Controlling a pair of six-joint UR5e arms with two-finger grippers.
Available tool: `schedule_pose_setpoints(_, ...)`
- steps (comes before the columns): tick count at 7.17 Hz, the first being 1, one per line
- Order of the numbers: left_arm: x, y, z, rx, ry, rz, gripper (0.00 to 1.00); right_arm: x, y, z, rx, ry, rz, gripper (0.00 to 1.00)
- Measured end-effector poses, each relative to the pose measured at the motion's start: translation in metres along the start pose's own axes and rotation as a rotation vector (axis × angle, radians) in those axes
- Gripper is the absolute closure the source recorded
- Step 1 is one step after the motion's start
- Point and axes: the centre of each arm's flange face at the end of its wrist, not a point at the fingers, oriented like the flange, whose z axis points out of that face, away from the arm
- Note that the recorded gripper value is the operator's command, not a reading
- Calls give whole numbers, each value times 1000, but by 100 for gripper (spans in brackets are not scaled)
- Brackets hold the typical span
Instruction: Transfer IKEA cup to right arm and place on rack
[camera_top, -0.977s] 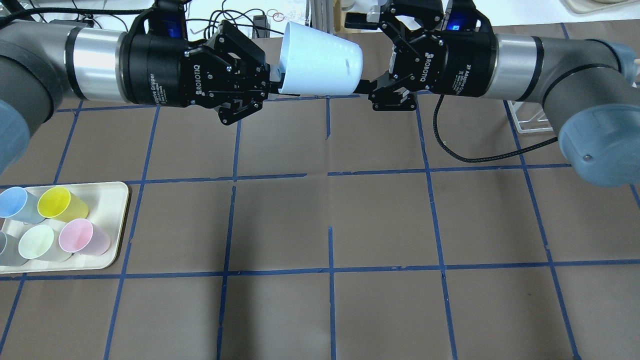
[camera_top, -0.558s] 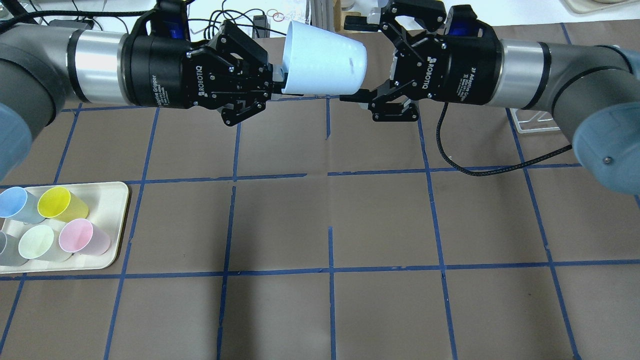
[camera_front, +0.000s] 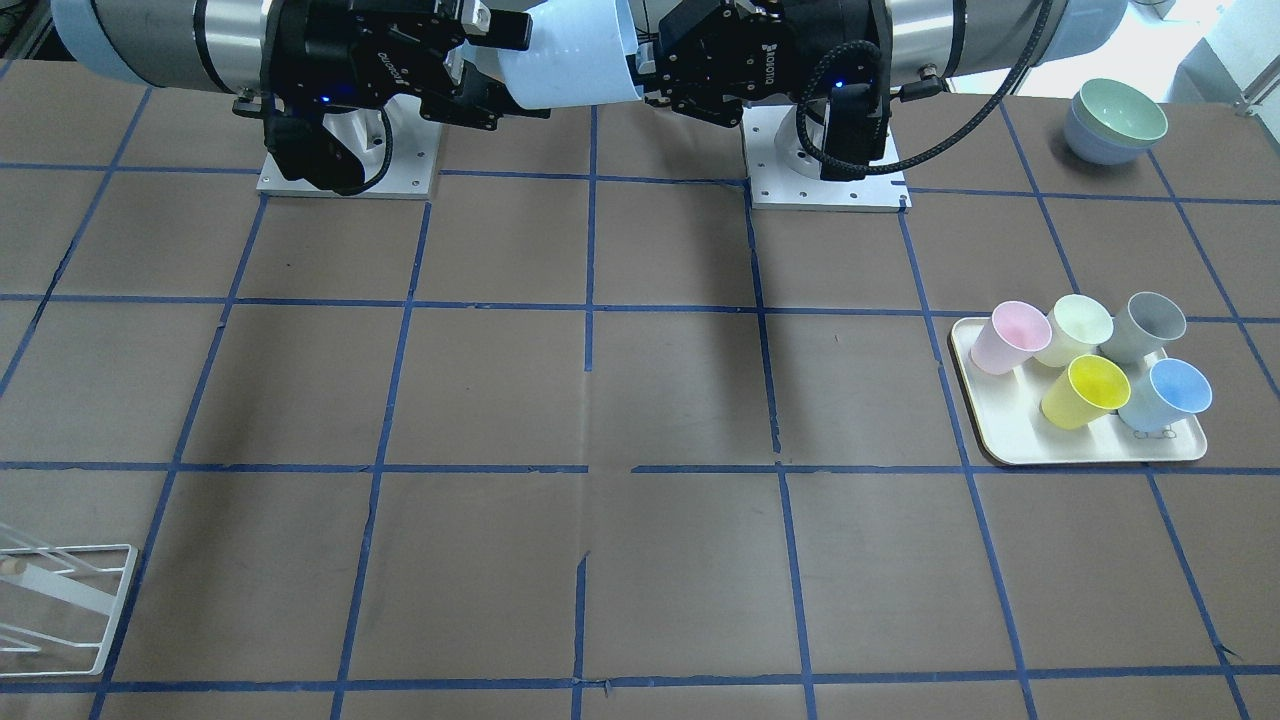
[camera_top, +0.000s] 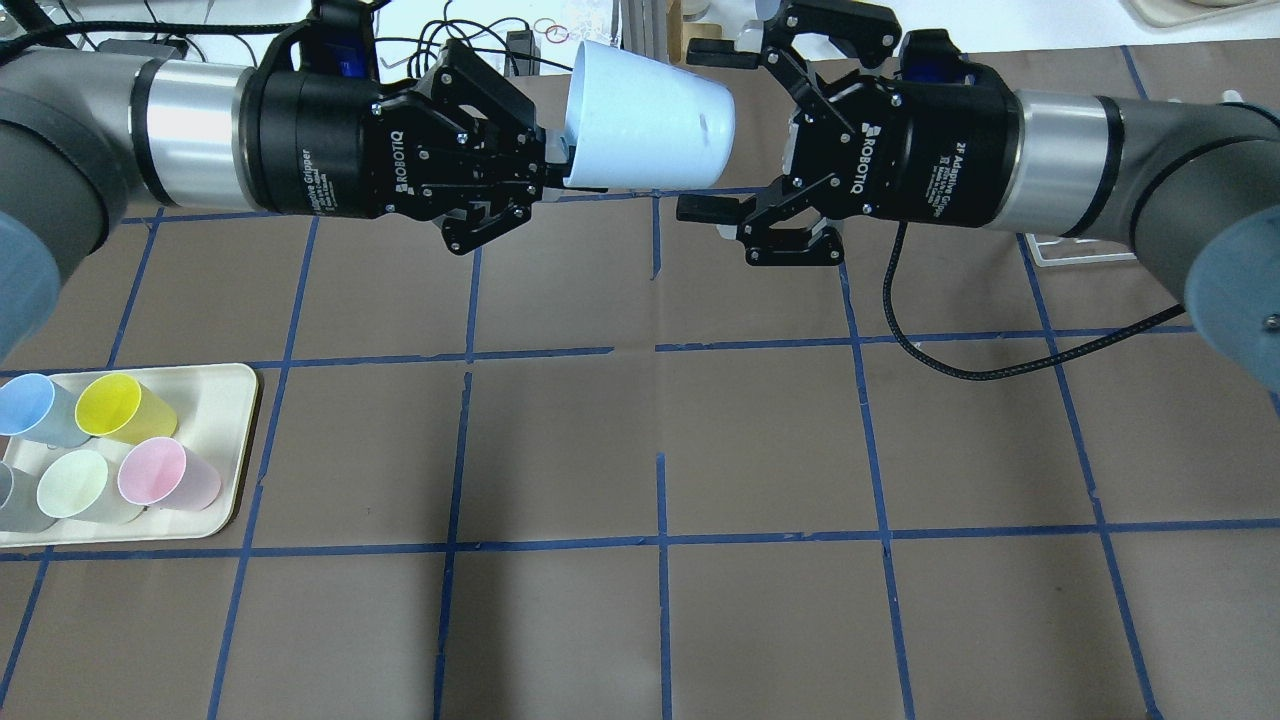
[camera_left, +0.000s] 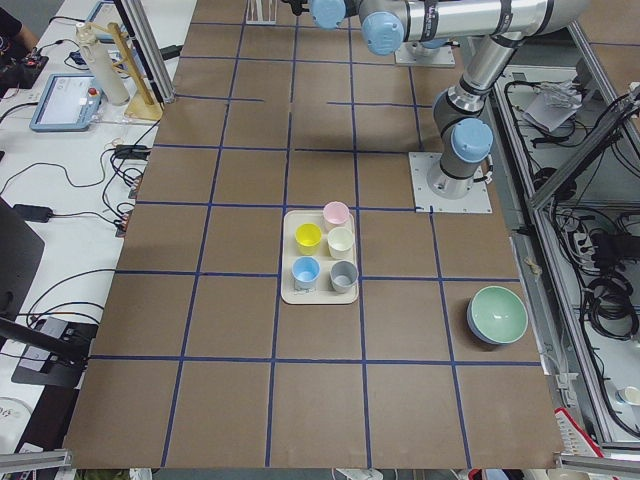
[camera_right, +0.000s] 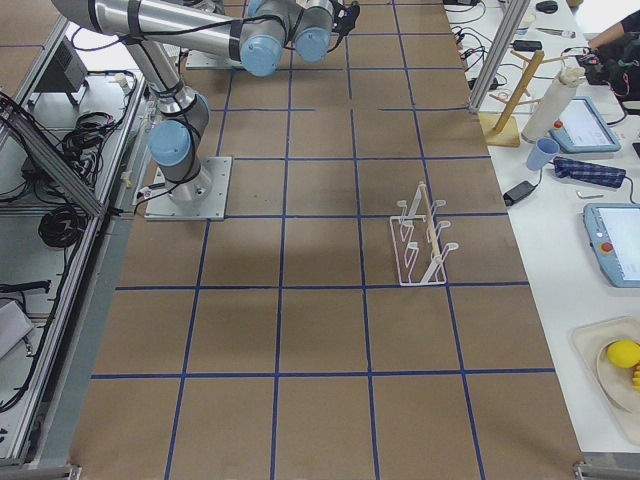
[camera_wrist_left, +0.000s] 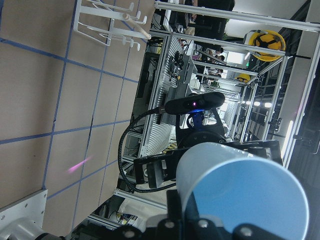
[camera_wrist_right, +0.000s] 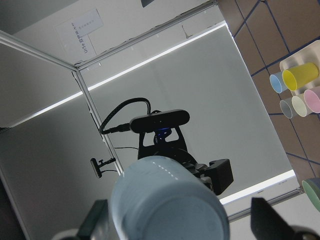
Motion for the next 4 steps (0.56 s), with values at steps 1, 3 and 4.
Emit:
schedule_pose_setpoints(1,0,0,0,0,-2,0,100,0,3,0,0,0,9,0)
schedule_pose_setpoints(3,-1,0,0,-1,-5,0,100,-1,9,0,0,1,24,10)
schedule_pose_setpoints(4,-1,0,0,-1,-6,0,100,0,10,0,1,1,29,15)
